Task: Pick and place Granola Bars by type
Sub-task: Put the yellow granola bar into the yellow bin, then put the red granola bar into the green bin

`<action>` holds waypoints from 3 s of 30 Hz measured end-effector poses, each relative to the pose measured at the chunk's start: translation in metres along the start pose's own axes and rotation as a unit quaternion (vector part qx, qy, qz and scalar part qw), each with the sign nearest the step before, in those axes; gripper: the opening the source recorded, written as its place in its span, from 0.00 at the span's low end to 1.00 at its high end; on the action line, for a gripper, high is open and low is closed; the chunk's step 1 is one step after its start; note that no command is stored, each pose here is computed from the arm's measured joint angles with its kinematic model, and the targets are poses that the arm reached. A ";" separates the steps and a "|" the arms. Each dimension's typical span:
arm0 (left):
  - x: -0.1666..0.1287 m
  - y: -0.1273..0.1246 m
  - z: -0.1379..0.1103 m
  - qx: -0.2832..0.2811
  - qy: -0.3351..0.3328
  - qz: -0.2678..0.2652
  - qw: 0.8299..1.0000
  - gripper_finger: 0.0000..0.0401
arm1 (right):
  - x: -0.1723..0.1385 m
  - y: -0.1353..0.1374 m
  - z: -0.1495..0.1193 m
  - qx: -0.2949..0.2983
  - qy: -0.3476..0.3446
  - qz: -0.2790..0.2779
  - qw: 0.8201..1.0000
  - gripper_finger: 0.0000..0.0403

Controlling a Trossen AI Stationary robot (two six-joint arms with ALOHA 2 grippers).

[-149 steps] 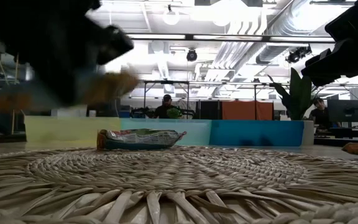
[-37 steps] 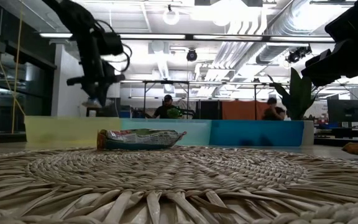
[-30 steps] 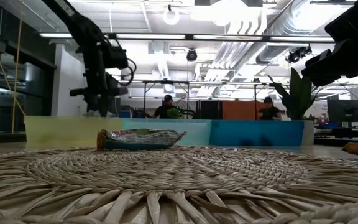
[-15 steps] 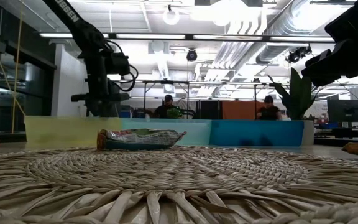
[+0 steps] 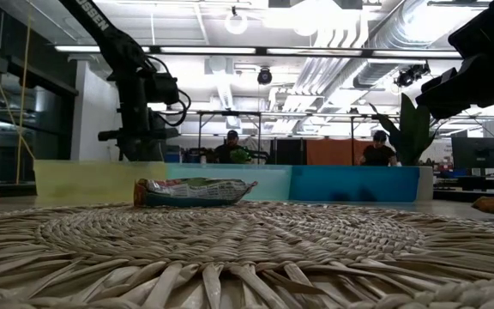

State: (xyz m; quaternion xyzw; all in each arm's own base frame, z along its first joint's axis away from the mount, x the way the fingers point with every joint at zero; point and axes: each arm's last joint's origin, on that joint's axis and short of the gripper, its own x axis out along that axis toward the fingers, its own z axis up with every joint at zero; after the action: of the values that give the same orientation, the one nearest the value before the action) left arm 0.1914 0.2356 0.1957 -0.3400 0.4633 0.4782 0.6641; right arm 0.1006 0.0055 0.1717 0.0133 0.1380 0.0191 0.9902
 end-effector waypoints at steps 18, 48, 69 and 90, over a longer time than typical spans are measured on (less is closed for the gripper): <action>-0.025 -0.004 0.006 0.052 -0.053 -0.105 0.992 0.44 | 0.000 0.000 0.000 0.000 0.000 0.000 1.000 0.00; -0.194 0.027 -0.077 0.272 -0.198 -0.468 0.817 0.44 | 0.000 0.000 0.000 0.000 0.000 0.000 1.000 0.00; -0.221 0.052 -0.178 0.384 -0.059 -0.459 0.799 0.44 | 0.000 0.000 0.000 0.000 0.000 0.000 1.000 0.00; -0.169 0.009 -0.216 0.393 0.063 -0.561 0.726 0.44 | 0.000 0.000 0.000 0.000 0.000 0.000 1.000 0.00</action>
State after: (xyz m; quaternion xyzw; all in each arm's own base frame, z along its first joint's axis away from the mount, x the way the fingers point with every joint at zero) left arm 0.1017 -0.0086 0.2811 -0.2762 0.3748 -0.2289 0.8549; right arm 0.1006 0.0055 0.1718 0.0132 0.1380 0.0192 0.9902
